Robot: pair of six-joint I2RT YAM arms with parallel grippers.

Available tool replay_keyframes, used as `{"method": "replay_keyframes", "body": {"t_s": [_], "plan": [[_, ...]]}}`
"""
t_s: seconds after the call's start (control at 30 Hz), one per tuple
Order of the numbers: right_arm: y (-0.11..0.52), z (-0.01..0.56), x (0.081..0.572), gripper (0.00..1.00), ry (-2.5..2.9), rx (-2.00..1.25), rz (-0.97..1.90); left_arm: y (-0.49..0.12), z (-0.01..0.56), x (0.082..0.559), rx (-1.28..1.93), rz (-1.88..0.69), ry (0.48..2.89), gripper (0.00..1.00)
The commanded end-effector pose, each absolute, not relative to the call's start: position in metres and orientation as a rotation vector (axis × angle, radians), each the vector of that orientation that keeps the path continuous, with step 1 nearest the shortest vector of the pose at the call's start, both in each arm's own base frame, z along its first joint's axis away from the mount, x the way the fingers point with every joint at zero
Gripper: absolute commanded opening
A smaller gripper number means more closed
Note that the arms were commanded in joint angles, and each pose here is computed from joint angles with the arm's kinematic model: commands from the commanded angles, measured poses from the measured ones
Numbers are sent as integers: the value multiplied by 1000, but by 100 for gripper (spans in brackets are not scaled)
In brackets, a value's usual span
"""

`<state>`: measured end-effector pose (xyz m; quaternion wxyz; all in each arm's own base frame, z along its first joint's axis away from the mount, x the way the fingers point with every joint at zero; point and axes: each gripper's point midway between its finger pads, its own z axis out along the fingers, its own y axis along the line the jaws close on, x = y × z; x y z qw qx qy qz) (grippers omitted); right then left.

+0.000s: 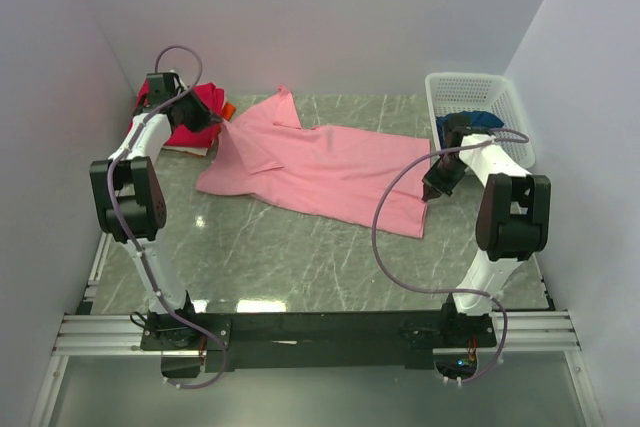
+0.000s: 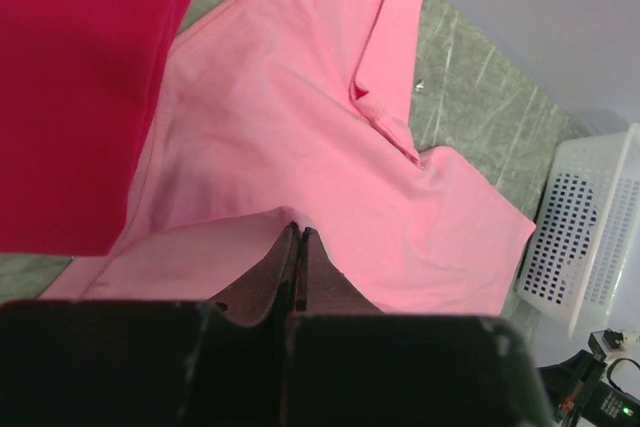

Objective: Fold and stack the t-shirts
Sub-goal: Fold the tshirt

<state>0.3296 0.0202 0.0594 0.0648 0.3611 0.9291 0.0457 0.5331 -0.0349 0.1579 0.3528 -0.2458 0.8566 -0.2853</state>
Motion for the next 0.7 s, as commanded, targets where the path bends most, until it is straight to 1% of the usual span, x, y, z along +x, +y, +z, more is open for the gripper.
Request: {"method": "replay_keyframes", "body": {"t_s": [0.0, 0.13, 0.17, 0.2, 0.23, 0.27, 0.3, 0.33, 0.37, 0.4, 0.47, 0.53, 0.57, 0.63, 0.67], "plan": [[12, 67, 349, 0, 2746, 1094, 119, -36, 175, 552, -574, -757, 2162, 1], [10, 64, 352, 0, 2746, 1097, 111, -38, 173, 560, -559, -780, 2161, 1], [10, 64, 353, 0, 2747, 1090, 114, -38, 173, 561, -558, -785, 2158, 5], [11, 65, 354, 0, 2743, 1083, 123, -39, 175, 564, -552, -794, 2152, 13], [11, 66, 356, 5, 2740, 1078, 133, -40, 172, 565, -553, -805, 2156, 24], [12, 69, 360, 14, 2735, 1058, 145, -41, 176, 568, -543, -811, 2147, 47], [13, 70, 362, 24, 2732, 1048, 156, -42, 177, 569, -541, -815, 2144, 57], [13, 74, 364, 37, 2721, 1036, 163, -44, 178, 569, -537, -814, 2146, 64], [13, 78, 366, 41, 2713, 1018, 169, -45, 180, 569, -520, -806, 2149, 71], [13, 85, 367, 45, 2696, 1007, 176, -47, 184, 567, -508, -802, 2147, 73], [13, 88, 364, 49, 2686, 987, 177, -48, 179, 560, -504, -781, 2166, 77], [12, 95, 361, 52, 2660, 970, 183, -47, 180, 550, -500, -763, 2173, 77], [12, 89, 353, 52, 2676, 977, 174, -45, 166, 540, -519, -745, 2206, 77], [13, 90, 345, 52, 2665, 977, 180, -44, 164, 526, -514, -716, 2229, 76], [14, 81, 334, 52, 2688, 988, 171, -40, 148, 514, -533, -681, 2268, 75]]}}
